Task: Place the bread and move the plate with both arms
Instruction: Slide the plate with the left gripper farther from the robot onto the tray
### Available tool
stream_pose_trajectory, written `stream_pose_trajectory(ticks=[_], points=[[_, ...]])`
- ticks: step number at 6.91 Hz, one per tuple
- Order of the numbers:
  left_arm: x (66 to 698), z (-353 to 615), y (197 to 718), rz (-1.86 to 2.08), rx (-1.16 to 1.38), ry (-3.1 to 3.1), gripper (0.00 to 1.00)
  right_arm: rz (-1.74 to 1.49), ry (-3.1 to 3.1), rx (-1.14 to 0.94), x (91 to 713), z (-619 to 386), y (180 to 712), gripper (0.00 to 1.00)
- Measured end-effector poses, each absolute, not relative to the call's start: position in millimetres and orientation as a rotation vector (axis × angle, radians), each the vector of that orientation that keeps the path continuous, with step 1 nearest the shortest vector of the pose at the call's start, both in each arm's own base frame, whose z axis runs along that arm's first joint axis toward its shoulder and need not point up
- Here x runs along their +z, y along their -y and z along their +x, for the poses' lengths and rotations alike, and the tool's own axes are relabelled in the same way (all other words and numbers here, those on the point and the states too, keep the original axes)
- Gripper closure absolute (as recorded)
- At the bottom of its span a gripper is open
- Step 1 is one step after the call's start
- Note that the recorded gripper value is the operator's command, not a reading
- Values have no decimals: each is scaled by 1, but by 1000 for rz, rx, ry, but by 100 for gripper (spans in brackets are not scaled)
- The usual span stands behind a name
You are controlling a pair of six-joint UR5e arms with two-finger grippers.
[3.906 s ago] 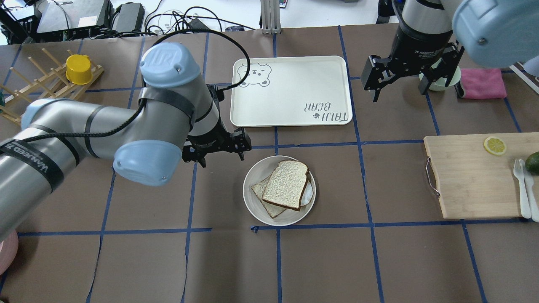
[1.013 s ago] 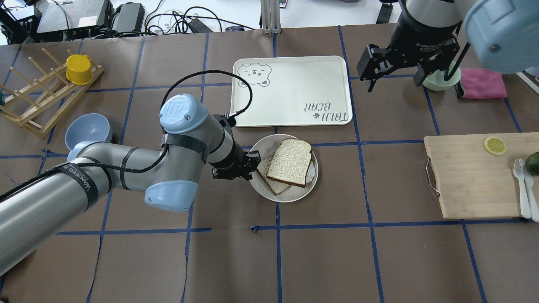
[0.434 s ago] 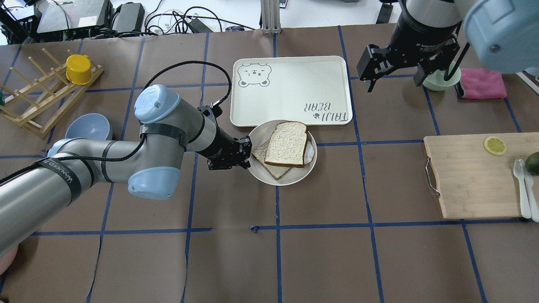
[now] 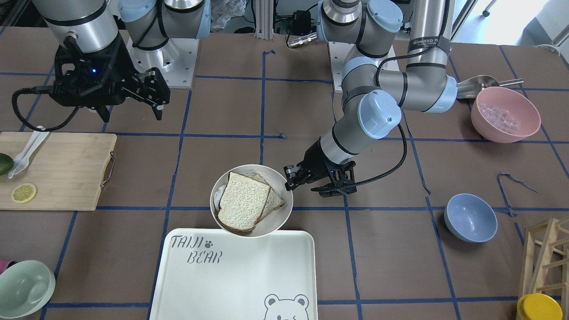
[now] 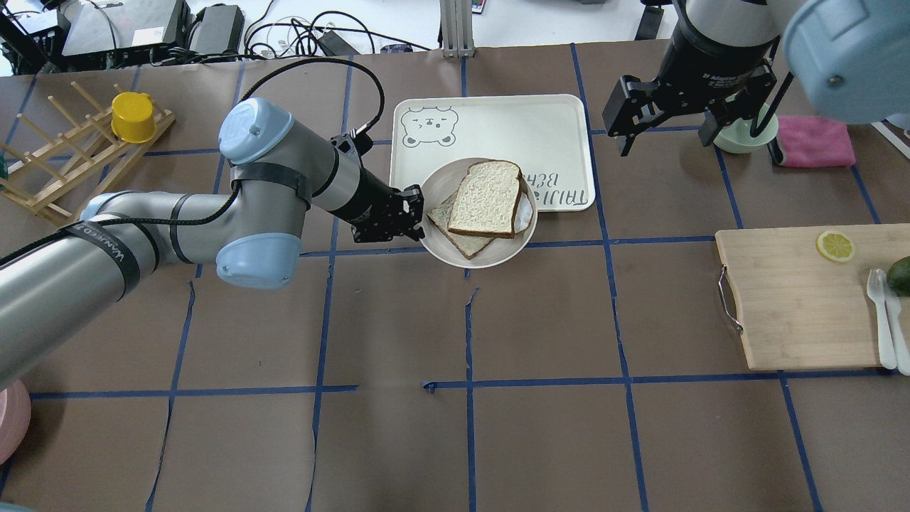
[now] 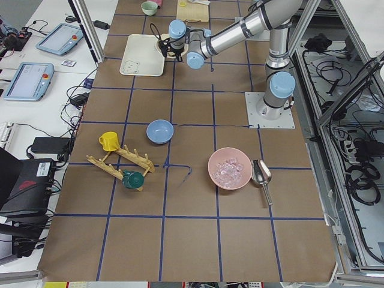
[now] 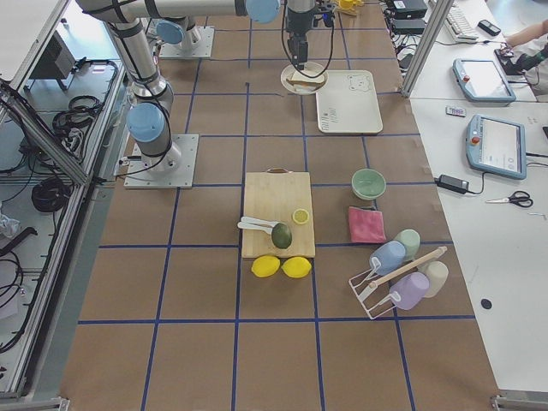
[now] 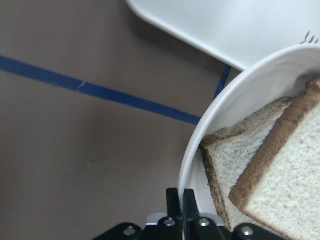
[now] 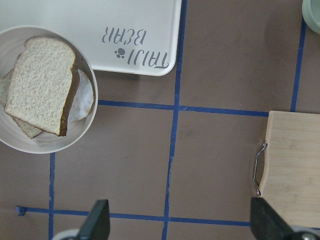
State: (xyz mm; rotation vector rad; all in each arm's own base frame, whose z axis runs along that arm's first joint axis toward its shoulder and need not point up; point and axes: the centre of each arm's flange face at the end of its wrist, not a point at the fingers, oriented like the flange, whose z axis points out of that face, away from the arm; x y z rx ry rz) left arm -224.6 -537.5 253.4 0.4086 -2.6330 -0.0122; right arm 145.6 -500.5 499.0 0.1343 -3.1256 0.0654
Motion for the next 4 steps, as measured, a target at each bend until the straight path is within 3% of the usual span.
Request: stream_pose_trajectory(ticks=[4], points=[[238, -233, 657, 389, 51, 2631, 100, 135, 3125, 53, 497, 146, 500, 0]])
